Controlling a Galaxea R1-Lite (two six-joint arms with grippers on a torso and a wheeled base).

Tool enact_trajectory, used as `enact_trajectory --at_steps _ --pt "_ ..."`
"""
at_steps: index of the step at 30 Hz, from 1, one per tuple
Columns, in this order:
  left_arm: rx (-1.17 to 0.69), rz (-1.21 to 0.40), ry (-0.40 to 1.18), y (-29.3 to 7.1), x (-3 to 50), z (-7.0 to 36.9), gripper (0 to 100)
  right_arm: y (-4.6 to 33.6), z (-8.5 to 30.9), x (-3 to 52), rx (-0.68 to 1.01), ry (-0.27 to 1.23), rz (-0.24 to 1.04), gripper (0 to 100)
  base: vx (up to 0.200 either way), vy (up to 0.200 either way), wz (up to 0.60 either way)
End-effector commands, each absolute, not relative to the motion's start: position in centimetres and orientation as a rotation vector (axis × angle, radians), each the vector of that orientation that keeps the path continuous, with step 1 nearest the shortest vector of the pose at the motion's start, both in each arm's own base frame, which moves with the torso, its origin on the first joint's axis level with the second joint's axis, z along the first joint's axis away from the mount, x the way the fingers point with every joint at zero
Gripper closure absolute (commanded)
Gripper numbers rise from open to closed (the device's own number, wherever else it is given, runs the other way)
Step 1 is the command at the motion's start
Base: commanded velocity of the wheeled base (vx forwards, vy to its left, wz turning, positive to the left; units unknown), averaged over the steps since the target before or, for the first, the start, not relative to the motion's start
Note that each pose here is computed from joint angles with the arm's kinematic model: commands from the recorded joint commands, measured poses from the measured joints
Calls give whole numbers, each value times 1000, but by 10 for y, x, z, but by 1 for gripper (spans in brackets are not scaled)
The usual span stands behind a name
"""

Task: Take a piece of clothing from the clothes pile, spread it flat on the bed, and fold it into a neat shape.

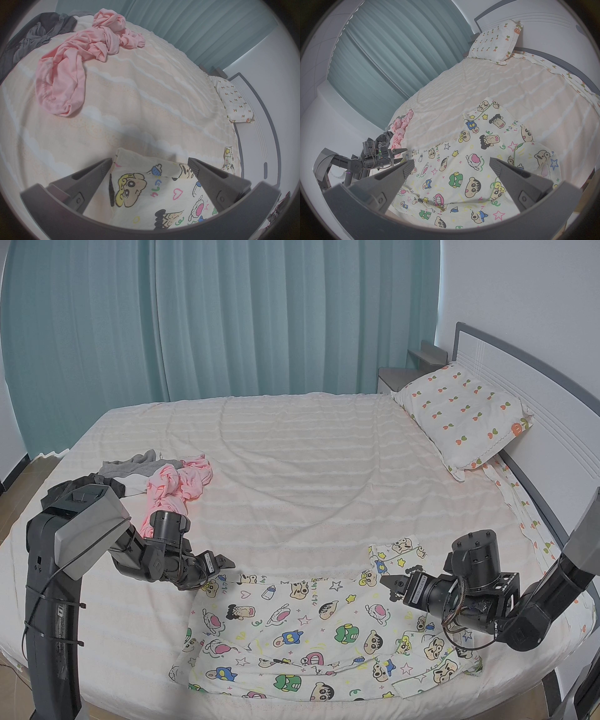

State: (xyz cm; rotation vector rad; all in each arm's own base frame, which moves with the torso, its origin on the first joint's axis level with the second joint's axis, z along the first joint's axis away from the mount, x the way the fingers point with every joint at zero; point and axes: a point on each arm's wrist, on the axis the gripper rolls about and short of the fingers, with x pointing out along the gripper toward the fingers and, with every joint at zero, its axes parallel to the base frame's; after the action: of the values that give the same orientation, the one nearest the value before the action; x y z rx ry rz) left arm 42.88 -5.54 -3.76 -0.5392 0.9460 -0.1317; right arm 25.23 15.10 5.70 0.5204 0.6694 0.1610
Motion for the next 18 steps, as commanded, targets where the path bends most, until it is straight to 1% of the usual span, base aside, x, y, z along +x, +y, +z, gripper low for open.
enact_trajectory --at_steps 1,7,8,10,15,16,18 --pt "-505 -153 962 -61 429 -43 0 148 57 259 527 661 149 0 0 0 0" --pt "-493 -173 967 -72 434 -45 0 133 57 269 550 645 103 0 0 0 0" --pt "-490 -170 971 -73 434 -46 100 130 57 271 554 644 96 0 0 0 0" --pt "-490 -166 978 -72 434 -45 100 123 58 277 559 641 93 0 0 0 0" --pt "-491 -164 974 -72 435 -46 100 104 45 300 556 656 67 0 0 0 0" --pt "-491 -160 970 -71 435 -45 100 98 33 315 549 665 45 0 0 0 0" --pt "-500 -154 967 -70 436 -45 100 92 24 329 535 664 29 0 0 0 0"
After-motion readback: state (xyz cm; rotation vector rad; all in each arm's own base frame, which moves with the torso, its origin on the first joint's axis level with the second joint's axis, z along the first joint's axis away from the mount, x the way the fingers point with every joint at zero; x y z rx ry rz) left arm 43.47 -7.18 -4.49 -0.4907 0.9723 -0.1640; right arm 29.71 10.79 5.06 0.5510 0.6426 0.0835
